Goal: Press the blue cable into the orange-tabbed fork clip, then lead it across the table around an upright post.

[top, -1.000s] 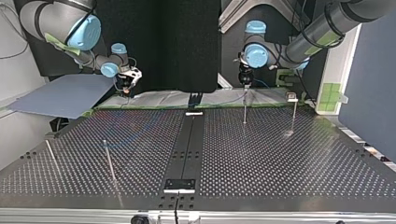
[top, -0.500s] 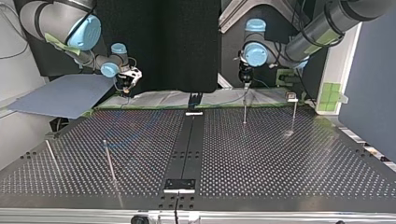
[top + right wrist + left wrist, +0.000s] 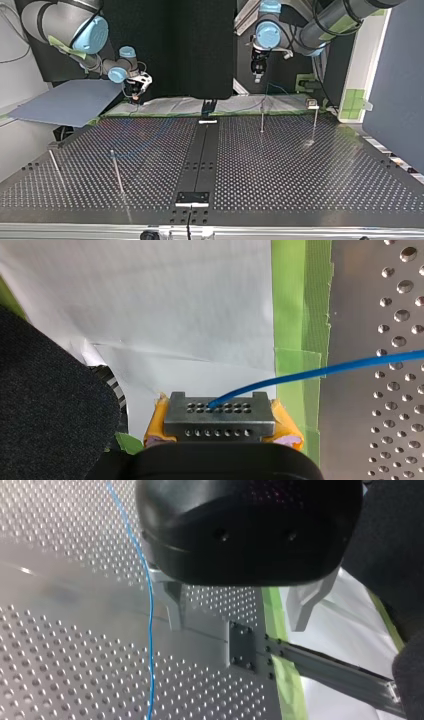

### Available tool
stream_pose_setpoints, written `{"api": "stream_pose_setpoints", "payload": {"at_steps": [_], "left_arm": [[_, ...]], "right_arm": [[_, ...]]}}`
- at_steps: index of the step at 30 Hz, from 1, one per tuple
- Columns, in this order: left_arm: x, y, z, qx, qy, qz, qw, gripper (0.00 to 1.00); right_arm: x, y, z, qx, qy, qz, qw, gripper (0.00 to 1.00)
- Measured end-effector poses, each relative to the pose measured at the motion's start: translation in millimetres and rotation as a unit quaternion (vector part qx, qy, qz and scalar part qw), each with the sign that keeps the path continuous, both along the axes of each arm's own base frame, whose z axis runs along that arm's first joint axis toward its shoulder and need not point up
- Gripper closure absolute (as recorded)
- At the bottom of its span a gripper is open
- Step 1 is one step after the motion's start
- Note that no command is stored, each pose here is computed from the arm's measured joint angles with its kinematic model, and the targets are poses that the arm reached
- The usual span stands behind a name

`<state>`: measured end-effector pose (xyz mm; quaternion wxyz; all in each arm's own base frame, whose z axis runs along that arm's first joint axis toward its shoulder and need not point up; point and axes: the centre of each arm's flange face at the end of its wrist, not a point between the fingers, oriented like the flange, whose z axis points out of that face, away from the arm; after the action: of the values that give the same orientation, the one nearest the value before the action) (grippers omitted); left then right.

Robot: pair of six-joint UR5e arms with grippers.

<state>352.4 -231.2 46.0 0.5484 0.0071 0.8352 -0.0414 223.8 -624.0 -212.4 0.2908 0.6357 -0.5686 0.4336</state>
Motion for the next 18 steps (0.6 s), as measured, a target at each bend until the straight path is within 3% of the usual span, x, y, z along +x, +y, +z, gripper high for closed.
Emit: {"api": "stream_pose_setpoints", "payload": {"at_steps": [9,18], "left_arm": [[-43.6,-12.8,19,-0.036,-0.041,0.011,0.9985,0.01],[-89.1,-18.6,33,-0.072,-0.077,0.018,0.9943,0.01]], "right_arm": [[1.2,0.4,0,0.000,0.000,0.002,1.0000,1.00],[2.3,0.9,0,0.000,-0.001,0.003,1.0000,1.00]]}}
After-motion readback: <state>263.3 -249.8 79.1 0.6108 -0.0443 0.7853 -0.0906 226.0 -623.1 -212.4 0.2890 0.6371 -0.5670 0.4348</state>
